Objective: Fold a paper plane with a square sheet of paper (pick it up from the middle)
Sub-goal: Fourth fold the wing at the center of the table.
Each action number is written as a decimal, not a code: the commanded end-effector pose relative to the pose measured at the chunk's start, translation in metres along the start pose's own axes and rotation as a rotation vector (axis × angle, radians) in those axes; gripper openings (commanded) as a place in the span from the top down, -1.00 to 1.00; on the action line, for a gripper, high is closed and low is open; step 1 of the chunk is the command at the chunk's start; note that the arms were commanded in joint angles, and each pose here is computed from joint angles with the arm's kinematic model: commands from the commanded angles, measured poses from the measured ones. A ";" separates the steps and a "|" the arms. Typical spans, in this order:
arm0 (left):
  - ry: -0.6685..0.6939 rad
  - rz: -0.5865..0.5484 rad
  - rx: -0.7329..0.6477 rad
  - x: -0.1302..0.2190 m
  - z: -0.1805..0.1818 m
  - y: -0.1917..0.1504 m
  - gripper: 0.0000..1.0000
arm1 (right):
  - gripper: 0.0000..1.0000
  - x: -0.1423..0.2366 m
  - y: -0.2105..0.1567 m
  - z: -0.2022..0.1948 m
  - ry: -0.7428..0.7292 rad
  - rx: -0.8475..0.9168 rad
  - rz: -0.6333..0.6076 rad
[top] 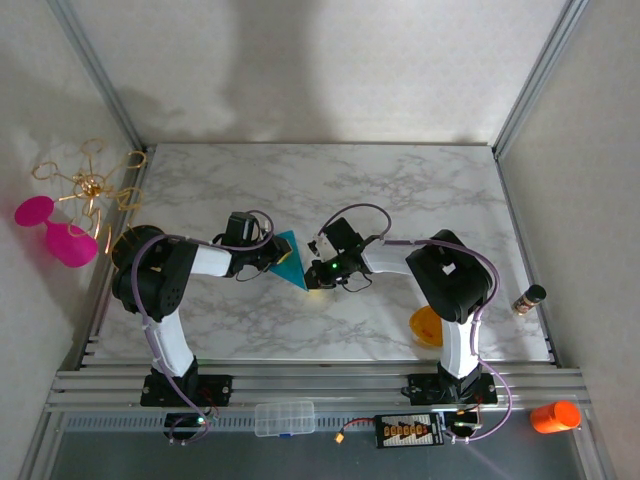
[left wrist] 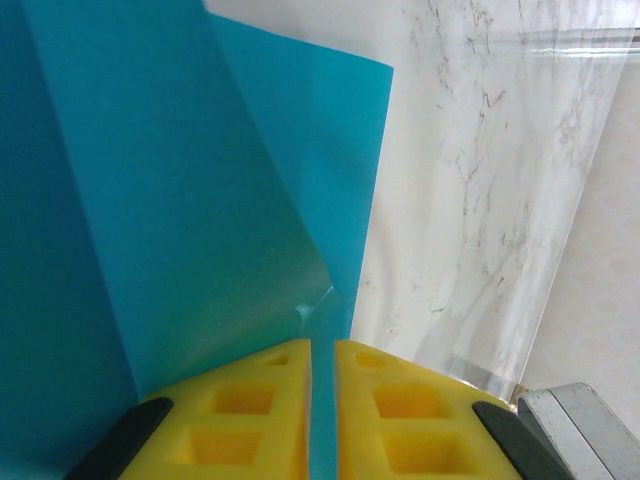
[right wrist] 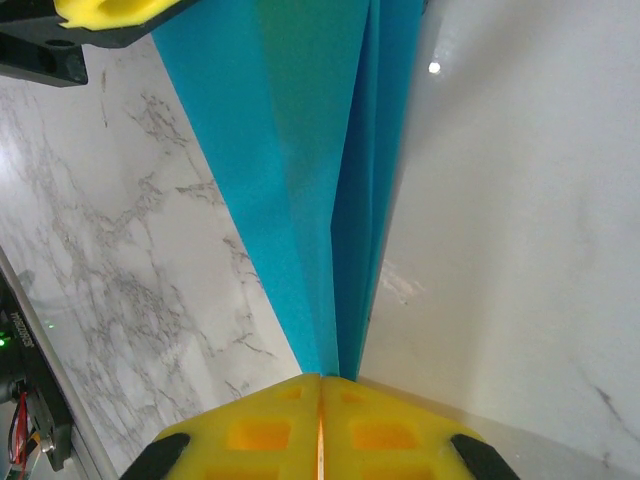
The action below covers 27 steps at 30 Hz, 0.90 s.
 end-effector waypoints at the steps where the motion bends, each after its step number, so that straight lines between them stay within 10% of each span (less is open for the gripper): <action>1: 0.100 -0.001 0.046 -0.004 0.022 -0.002 0.70 | 0.79 0.013 0.007 0.011 0.009 0.013 -0.037; 27: 0.105 0.011 0.057 -0.003 0.020 -0.003 0.70 | 0.81 -0.017 0.013 -0.002 -0.059 -0.034 -0.013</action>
Point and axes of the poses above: each hand's point on the last joint's axis, 136 mm out from that joint toward the fingers, its own x axis back along the fingers, its own z axis along the line the jaws close on, y = z × x, the point moved 6 cm from there along x, back along the fingers, and after that the axes turned 6 degrees about -x, right-handed, at the moved point
